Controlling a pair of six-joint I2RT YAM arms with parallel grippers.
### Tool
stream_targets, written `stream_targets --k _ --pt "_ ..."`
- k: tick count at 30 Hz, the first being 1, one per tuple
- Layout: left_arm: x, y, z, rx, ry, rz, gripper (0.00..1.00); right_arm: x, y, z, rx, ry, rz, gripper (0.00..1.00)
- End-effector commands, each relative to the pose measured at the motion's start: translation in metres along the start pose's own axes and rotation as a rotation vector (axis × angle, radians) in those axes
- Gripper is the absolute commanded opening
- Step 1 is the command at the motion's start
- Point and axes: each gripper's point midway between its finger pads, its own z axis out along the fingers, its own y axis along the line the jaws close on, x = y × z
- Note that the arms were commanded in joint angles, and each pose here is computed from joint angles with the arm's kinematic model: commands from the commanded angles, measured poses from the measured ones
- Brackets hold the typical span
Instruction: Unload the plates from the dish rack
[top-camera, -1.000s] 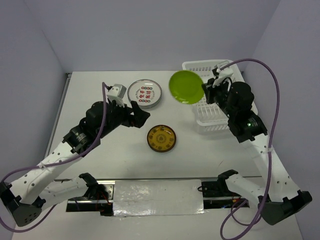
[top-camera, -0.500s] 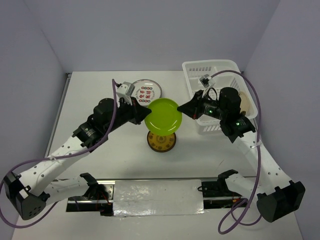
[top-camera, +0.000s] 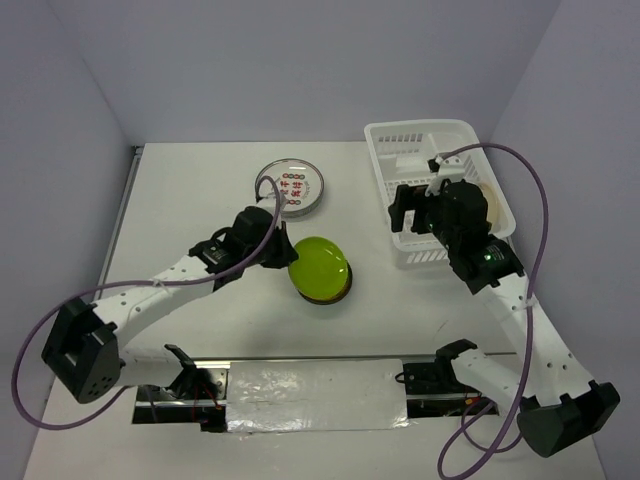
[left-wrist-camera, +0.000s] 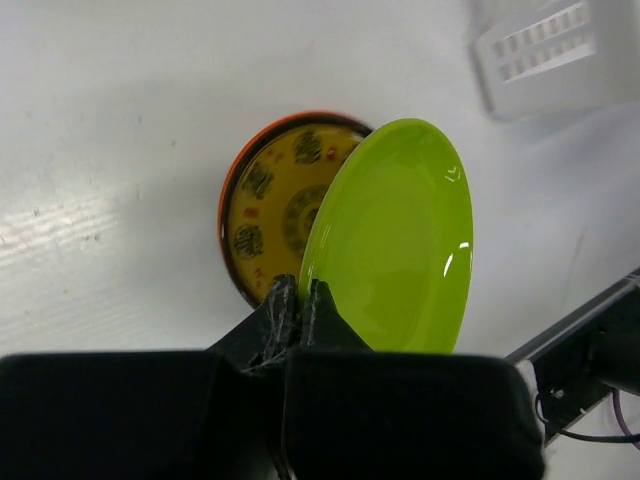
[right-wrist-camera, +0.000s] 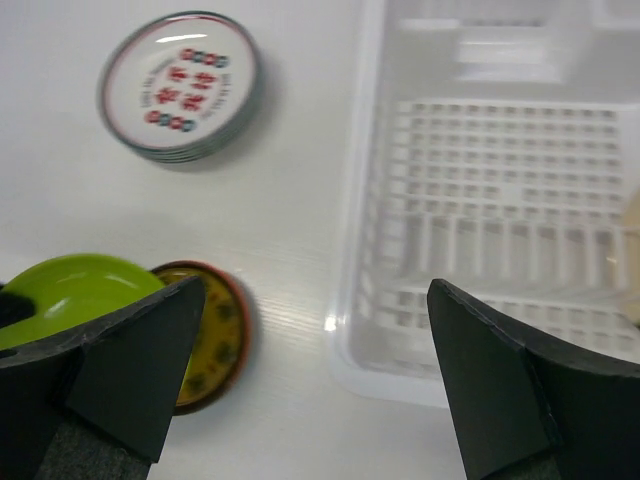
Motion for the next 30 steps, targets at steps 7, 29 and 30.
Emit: stream_targets --k 7,29,30 --pt "0.035 0.017 0.052 0.050 0.097 -0.107 0.33 -0.018 -0.079 -0.023 0.378 -0.005 -0.094 1.00" --pt "0.036 0.038 -0.094 -0.222 0.136 0.265 1.00 -0.033 -0.249 0.034 0.887 0.203 -0.379 0.94" --pt "0.035 0.045 -0.097 -0.249 0.123 0.287 0.99 -0.027 -0.252 0.039 0.866 0.241 -0.378 0.92"
